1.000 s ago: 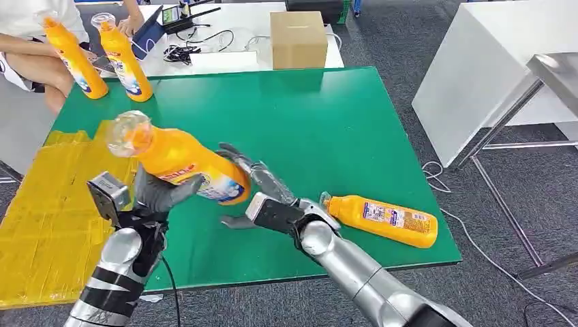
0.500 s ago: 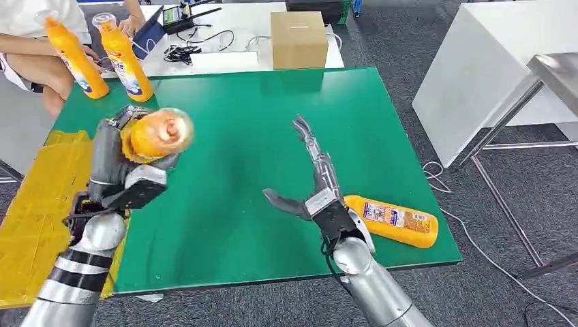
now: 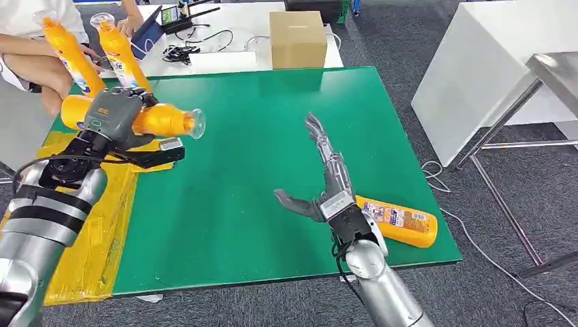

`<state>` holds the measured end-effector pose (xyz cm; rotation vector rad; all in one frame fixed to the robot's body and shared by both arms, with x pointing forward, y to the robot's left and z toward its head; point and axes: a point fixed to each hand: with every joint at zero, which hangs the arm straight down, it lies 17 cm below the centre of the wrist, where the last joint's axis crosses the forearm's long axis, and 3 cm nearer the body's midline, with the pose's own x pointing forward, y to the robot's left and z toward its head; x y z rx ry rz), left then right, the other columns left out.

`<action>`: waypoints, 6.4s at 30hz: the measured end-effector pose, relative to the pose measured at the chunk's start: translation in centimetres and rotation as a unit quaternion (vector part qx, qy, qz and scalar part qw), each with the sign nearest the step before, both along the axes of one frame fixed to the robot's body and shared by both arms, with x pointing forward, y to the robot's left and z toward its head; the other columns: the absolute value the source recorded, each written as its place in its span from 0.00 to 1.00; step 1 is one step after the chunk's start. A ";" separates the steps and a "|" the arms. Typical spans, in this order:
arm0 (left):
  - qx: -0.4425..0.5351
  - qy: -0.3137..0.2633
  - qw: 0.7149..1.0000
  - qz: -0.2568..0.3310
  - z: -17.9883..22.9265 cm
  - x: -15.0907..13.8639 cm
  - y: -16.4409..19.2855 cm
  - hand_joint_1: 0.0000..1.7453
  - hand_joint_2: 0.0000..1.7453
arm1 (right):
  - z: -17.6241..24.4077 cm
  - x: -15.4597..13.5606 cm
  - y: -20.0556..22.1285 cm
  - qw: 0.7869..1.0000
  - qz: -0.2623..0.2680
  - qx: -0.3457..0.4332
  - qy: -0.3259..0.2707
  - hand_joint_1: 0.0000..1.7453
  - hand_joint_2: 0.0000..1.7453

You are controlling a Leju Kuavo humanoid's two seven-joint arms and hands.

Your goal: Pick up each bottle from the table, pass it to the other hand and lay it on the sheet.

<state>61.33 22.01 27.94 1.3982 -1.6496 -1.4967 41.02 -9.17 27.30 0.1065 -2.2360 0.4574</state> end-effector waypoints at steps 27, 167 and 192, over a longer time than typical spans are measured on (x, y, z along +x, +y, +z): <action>-0.006 0.463 0.884 0.059 -14.3 -1.8 11.7 1.00 1.00 | -2.0 0.3 -0.5 0.999 0.029 0.017 0.031 0.00 1.00; -0.744 0.104 0.635 -0.181 -7.1 -17.2 -2.8 0.00 1.00 | -22.8 -3.2 -25.0 0.746 -0.228 -0.589 0.208 0.00 1.00; -0.756 0.153 0.610 -0.180 -9.1 -16.6 -4.9 0.00 1.00 | -27.9 -0.5 -26.9 0.717 -0.254 -0.594 0.264 0.00 1.00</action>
